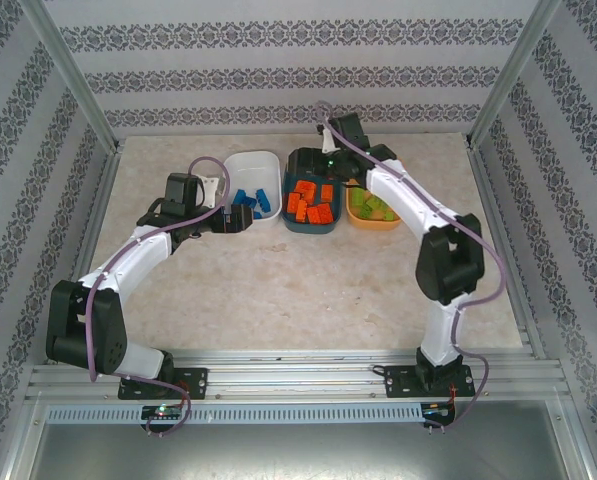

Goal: Sort the legos into containers by color

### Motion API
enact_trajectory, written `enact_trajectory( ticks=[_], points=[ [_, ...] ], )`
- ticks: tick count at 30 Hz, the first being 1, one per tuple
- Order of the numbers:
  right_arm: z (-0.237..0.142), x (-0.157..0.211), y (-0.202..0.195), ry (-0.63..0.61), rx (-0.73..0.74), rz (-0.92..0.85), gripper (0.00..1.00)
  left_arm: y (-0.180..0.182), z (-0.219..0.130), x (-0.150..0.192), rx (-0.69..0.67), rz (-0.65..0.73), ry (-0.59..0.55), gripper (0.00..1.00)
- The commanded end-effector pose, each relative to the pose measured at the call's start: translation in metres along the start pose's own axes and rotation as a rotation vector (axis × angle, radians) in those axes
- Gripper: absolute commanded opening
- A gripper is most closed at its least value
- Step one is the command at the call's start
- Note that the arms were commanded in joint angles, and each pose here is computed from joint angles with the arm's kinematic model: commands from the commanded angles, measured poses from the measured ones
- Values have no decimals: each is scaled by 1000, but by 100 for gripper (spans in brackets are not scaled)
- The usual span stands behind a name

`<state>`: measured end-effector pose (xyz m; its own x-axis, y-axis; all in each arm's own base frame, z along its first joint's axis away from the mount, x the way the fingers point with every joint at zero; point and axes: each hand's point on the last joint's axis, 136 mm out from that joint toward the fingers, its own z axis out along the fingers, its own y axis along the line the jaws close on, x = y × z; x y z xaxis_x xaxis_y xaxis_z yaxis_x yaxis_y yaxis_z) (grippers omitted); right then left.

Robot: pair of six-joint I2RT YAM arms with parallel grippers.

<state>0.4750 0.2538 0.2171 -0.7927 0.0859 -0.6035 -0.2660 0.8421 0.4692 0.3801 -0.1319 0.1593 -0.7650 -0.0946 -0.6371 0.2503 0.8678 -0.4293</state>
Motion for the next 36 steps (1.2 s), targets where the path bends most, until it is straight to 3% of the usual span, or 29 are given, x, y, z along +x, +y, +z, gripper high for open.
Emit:
enact_trajectory(
  ticks=[1,5,11,15,17,19,24,29,36],
  points=[
    [-49,-15,20,-79,-114,-86,98,-16,-13,-20,29,40,-88,100],
    [-99,-26,20,-187,-133,-149,98,-21,-36,-43,0,18,-190,100],
    [-158,-23,-9,-467,-57,-305,98,-12,-71,-55,-83,-28,-395,100],
    [-195,-1,-27,-678,65,-510,98,-17,-88,-39,-70,188,-556,100],
    [-207,8,-49,-737,168,-499,98,-11,-94,-27,-103,258,-619,100],
    [-212,20,-77,-726,268,-442,98,-2,-103,-23,-150,281,-686,100],
    [-208,54,-140,-683,470,-327,98,20,-102,-16,-279,311,-672,100],
    [-188,81,-176,-660,532,-300,98,38,-102,-14,-381,302,-665,100],
    [-162,89,-205,-610,563,-263,98,66,-103,-1,-521,275,-627,100]
  ],
)
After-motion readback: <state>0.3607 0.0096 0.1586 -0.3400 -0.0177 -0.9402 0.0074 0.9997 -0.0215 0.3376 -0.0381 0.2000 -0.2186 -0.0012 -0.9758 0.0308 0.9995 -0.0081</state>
